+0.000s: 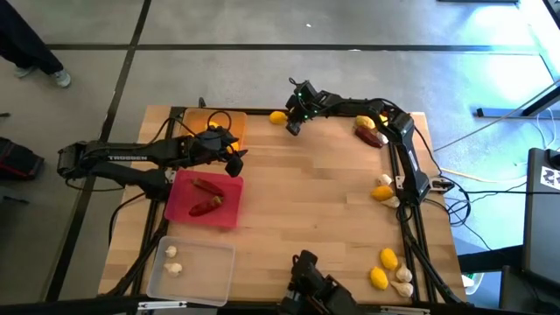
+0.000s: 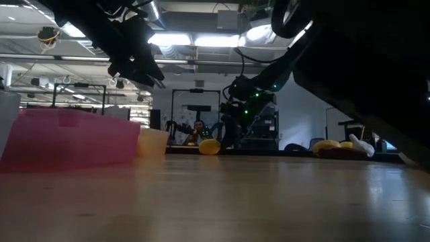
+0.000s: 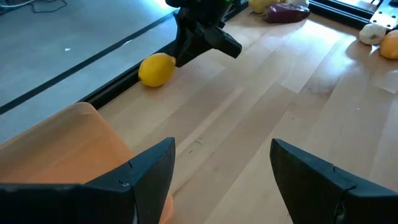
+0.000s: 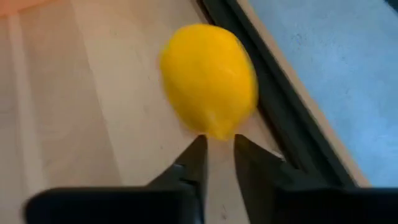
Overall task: Sort produce into baskets
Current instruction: Put the lemon into the yellow bin
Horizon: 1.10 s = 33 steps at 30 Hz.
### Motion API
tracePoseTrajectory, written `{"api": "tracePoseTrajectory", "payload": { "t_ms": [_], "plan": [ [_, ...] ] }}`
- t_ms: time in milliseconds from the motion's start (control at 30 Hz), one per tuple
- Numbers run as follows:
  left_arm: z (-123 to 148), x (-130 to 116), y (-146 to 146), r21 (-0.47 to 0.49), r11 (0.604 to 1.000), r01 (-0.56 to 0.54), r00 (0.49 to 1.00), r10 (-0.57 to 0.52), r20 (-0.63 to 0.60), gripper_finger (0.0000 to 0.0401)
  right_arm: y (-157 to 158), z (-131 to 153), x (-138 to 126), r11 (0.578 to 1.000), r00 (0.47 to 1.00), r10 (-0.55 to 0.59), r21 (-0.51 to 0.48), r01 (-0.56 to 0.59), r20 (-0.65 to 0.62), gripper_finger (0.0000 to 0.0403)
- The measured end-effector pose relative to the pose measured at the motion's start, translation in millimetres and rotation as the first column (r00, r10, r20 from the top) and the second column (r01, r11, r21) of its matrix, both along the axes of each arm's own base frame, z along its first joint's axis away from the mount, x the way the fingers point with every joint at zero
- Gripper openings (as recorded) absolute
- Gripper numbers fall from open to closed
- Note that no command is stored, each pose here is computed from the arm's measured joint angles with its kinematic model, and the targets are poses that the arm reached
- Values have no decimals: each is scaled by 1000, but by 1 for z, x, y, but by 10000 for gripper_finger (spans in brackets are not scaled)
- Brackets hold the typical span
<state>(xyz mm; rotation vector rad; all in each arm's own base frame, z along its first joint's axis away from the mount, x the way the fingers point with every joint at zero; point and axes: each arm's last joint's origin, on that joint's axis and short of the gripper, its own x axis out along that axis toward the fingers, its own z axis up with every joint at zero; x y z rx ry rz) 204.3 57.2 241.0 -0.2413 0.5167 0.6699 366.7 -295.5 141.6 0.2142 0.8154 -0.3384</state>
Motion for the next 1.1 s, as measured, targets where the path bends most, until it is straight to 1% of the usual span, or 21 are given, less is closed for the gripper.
{"api": "tracePoseTrajectory", "payload": {
  "t_ms": [133,200,267,333,500,567,633,767,867,933,1000,1100],
  "plan": [
    [0,0,0,0,1000,0,1000,0,1,258,0,0,0,1000,1000,7,-8,-7,-5,22],
    [0,0,0,0,1000,0,1000,0,0,258,0,-1,-1,1000,1000,10,-4,-10,-14,6],
    [0,0,0,0,1000,1,1000,-1,1,258,3,-1,0,1000,1000,17,1,-17,-25,5],
    [0,0,0,0,1000,0,1000,0,0,258,6,1,0,1000,999,23,5,-23,-34,14],
    [0,0,0,0,1000,0,1000,0,1,258,6,25,3,1000,999,25,3,-25,-32,36],
    [0,0,0,0,1000,0,1000,0,1,258,4,33,4,1000,999,23,3,-22,-33,51],
    [0,0,0,1,1000,0,1000,0,1,258,3,38,6,1000,999,22,-3,-22,-26,78],
    [0,0,0,0,1000,0,1000,0,1,258,0,46,10,999,1000,15,-35,-15,15,152],
    [0,0,0,0,1000,0,1000,0,1,258,-3,47,11,996,1000,-25,-85,26,10,208],
    [0,0,0,0,1000,0,1000,0,1,258,-5,44,13,994,999,-33,-102,35,17,236],
    [0,0,0,1,1000,0,1000,0,1,258,-6,40,14,994,999,-36,-104,37,15,255],
    [0,0,0,0,1000,0,1000,0,1,258,-7,38,15,994,1000,-22,-106,24,20,267]
  ]
}}
